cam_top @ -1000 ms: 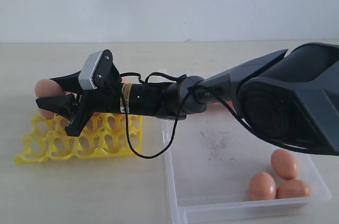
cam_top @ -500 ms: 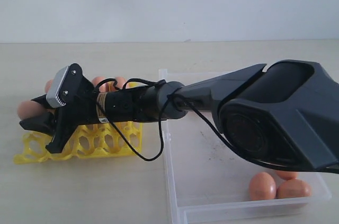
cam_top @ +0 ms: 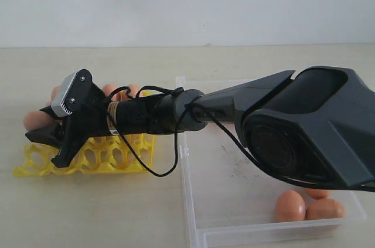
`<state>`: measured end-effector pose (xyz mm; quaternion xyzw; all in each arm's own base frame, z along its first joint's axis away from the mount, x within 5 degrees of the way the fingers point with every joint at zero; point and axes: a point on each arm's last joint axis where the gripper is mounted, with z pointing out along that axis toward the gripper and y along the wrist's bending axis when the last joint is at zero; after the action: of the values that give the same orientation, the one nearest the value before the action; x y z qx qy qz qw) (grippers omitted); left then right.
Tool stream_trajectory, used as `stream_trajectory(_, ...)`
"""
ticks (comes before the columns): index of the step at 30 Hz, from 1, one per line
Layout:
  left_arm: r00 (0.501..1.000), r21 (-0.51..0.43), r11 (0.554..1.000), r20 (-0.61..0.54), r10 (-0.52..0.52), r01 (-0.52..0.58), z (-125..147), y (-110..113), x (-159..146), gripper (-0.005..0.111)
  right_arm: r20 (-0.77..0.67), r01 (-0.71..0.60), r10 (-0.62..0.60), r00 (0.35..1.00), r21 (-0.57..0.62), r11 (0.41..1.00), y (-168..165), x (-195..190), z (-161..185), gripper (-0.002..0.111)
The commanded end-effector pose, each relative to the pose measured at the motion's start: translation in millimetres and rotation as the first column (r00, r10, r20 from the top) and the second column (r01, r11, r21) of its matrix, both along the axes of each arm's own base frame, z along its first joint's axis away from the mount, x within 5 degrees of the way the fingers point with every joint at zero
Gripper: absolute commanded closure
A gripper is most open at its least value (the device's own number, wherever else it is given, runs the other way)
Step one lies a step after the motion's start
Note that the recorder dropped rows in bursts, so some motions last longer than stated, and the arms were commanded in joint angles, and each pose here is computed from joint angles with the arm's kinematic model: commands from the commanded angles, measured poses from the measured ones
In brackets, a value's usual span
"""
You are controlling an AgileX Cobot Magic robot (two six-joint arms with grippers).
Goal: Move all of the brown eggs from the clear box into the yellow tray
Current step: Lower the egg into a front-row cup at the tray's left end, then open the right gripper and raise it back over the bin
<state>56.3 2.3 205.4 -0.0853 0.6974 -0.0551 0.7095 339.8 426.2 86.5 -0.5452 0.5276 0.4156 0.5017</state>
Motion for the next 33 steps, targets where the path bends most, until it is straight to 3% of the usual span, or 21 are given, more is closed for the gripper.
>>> stream_trajectory(1,1.0,-0.002,1.0,0.006,-0.005,0.005,1.6,-0.3,0.1,0.103,0.002,0.048,-0.048,0.999,-0.037,0.998,-1.9,6.2,-1.4,0.109)
stream_trajectory(8,1.0,-0.002,1.0,0.006,-0.005,0.005,1.6,-0.3,0.1,0.103,-0.014,0.054,-0.054,0.998,-0.013,0.998,-1.5,6.5,0.7,0.107)
stream_trajectory(15,1.0,-0.002,1.0,0.006,-0.005,0.005,1.6,-0.3,0.1,0.103,-0.055,0.086,-0.088,0.995,-0.027,0.996,-2.2,8.8,-0.9,0.068)
stream_trajectory(18,1.0,-0.002,1.0,0.006,-0.005,0.005,1.6,-0.3,0.1,0.103,-0.075,0.108,-0.111,0.991,-0.039,0.993,-2.7,10.4,-2.1,0.059)
stream_trajectory(33,1.0,-0.002,1.0,0.006,-0.005,0.005,1.6,-0.3,0.1,0.103,-0.072,0.112,-0.114,0.991,-0.026,0.993,-2.4,10.9,3.5,0.057)
